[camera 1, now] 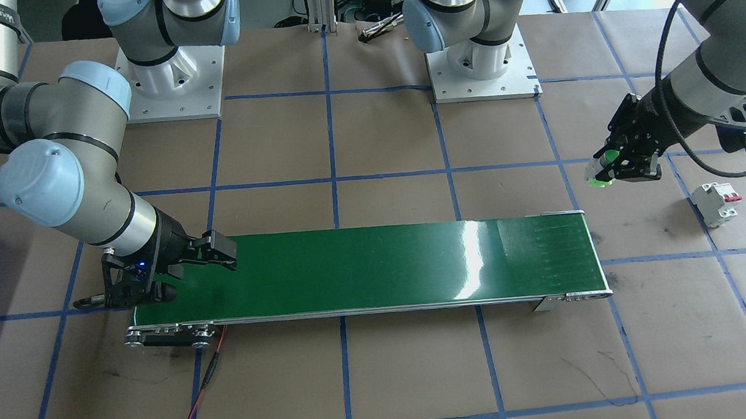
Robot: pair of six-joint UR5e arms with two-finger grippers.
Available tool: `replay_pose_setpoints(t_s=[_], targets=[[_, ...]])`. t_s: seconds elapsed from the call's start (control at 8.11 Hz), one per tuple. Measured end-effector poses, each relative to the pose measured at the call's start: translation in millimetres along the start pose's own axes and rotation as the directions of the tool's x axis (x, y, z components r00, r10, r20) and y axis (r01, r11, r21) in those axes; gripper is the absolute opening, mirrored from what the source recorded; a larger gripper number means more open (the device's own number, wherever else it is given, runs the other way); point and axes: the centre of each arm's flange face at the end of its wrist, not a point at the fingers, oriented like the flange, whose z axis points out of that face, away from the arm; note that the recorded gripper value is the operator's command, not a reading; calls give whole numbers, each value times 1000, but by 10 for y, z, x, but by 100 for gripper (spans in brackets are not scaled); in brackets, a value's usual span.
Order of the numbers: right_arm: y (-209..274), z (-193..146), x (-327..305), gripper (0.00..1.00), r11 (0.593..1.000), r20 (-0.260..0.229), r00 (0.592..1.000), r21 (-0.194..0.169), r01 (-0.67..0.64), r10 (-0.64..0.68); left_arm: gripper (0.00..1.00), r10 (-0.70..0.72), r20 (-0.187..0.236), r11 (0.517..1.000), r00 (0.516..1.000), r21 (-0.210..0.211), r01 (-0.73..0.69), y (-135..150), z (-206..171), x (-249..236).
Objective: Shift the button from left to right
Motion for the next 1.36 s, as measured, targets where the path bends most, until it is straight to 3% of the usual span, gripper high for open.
replay_pose_setpoints(t_s=[0.37, 0.74, 1.36], targets=[[27, 20, 40, 100, 1000, -1, 1000, -3, 4, -4, 0, -113, -29, 993, 993, -31, 112, 177, 276, 252], [26, 17, 44, 100, 1000, -2, 1000, 0, 5, -5, 0, -110, -86, 994, 990, -27, 108, 74, 599, 474], [23, 23, 47, 100, 1000, -4, 1000, 0, 5, -5, 0, -105, -69, 994, 992, -35, 102, -22, 882, 604]])
